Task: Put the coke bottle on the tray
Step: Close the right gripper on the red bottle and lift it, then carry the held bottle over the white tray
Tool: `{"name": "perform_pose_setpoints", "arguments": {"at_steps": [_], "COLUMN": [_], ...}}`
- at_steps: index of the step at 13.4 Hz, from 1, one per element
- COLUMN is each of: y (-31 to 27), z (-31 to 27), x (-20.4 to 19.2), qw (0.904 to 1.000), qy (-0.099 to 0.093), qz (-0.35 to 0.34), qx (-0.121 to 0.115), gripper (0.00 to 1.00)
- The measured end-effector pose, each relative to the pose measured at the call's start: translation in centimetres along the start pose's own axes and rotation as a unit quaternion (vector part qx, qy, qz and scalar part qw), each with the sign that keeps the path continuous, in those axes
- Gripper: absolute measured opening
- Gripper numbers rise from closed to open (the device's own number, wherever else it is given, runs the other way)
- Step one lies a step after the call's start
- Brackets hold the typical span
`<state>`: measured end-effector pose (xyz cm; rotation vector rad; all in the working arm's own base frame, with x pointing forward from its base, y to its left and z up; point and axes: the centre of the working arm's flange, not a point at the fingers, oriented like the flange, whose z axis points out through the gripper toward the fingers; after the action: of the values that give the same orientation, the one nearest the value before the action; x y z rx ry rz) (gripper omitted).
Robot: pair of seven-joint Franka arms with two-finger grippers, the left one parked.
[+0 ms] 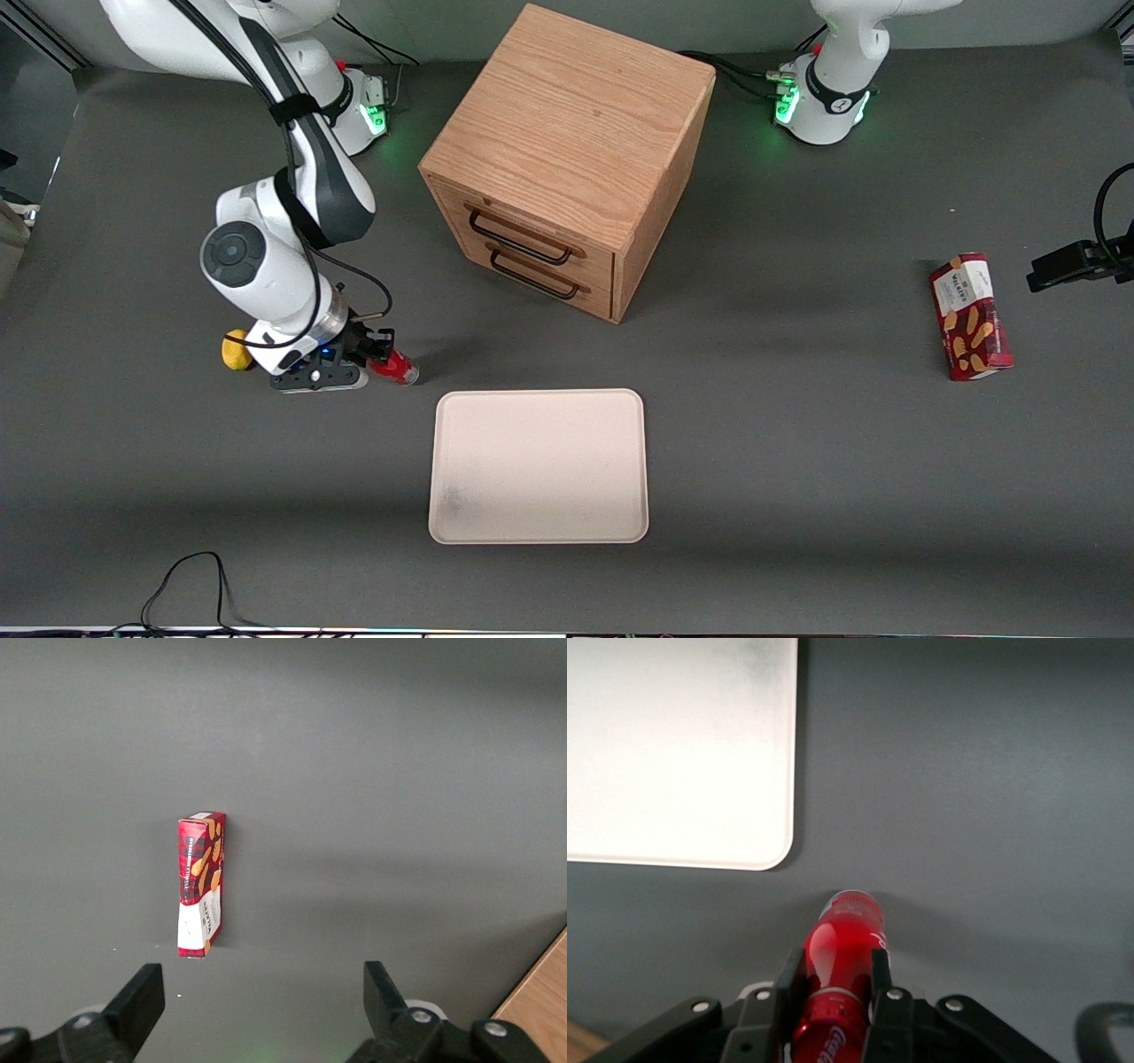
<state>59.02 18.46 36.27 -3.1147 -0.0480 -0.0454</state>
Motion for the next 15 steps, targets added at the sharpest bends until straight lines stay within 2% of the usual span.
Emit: {"name": "perform_pose_setpoints", "arguments": {"at_steps": [7,11,15], "y": [-0.2,-0.1,-0.4], "z": [-15.4,-21.8,-23.4], "x": [1.8,1.4,1.7], "qw": [0.9995,0.9998,0.9999], "qy": [-0.030,-0.021,-0.009], "qz": [-0.003,-0.006,-0.008], "qx": [-0.006,-0.004,0.000], "gripper": [0.34,0.34,0.34]}}
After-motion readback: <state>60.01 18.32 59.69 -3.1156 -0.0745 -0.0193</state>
